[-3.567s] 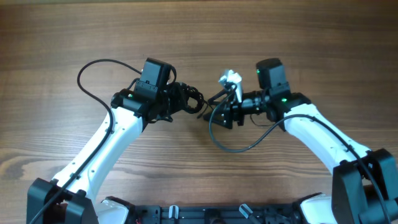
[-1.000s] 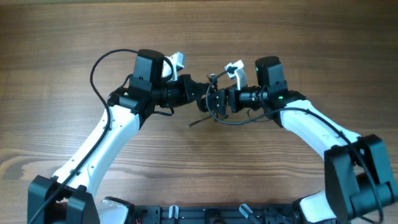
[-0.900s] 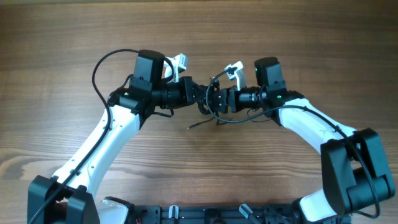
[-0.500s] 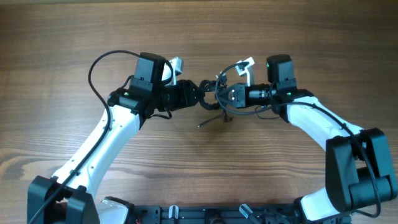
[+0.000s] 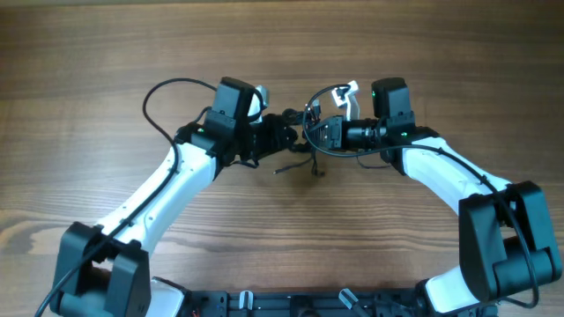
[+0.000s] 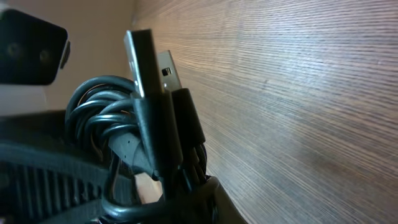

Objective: Untangle cables

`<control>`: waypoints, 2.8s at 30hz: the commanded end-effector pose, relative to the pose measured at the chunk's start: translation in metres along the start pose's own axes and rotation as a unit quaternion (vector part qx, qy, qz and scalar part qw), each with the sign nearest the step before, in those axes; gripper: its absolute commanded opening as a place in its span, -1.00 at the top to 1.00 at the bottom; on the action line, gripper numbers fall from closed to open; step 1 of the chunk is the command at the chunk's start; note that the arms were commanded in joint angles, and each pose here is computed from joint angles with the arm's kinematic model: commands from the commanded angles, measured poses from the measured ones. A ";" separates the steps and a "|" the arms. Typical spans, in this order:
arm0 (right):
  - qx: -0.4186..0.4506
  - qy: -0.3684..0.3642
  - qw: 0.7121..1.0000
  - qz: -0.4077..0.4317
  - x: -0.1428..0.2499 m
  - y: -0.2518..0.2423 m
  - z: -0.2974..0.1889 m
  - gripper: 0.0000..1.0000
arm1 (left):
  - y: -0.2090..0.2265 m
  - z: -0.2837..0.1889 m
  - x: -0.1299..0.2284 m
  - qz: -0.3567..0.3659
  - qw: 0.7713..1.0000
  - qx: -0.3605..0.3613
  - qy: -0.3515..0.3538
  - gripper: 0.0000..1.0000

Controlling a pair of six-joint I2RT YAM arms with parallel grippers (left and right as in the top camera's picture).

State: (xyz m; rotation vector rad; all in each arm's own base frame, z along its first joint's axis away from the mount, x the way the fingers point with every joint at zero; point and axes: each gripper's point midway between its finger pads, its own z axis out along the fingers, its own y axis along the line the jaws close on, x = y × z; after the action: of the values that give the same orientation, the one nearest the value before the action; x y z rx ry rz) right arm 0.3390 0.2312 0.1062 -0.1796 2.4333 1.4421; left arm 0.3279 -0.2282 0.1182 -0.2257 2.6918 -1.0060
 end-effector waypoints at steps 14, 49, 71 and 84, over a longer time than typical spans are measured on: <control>-0.048 0.021 0.989 -0.140 0.011 0.001 -0.021 -0.53 | 0.005 -0.002 -0.033 -0.272 0.959 -0.004 -0.084 0.92; 0.126 -0.013 0.989 -0.072 0.023 0.020 -0.060 0.91 | -0.031 0.012 -0.028 0.157 0.965 -0.102 -0.184 0.92; 0.104 -0.042 0.993 -0.025 0.004 0.007 -0.069 0.91 | -0.107 0.026 0.023 0.226 0.967 0.079 -0.090 0.92; 0.166 -0.095 0.981 -0.033 -0.020 -0.011 -0.078 0.91 | -0.118 0.027 0.046 0.256 0.958 0.118 -0.044 0.92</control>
State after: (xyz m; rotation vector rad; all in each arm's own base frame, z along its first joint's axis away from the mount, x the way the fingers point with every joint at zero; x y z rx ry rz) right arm 0.3333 0.1672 0.1433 -0.0866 2.4433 1.0542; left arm 0.3249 -0.3196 0.1577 0.2739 2.3483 -0.9284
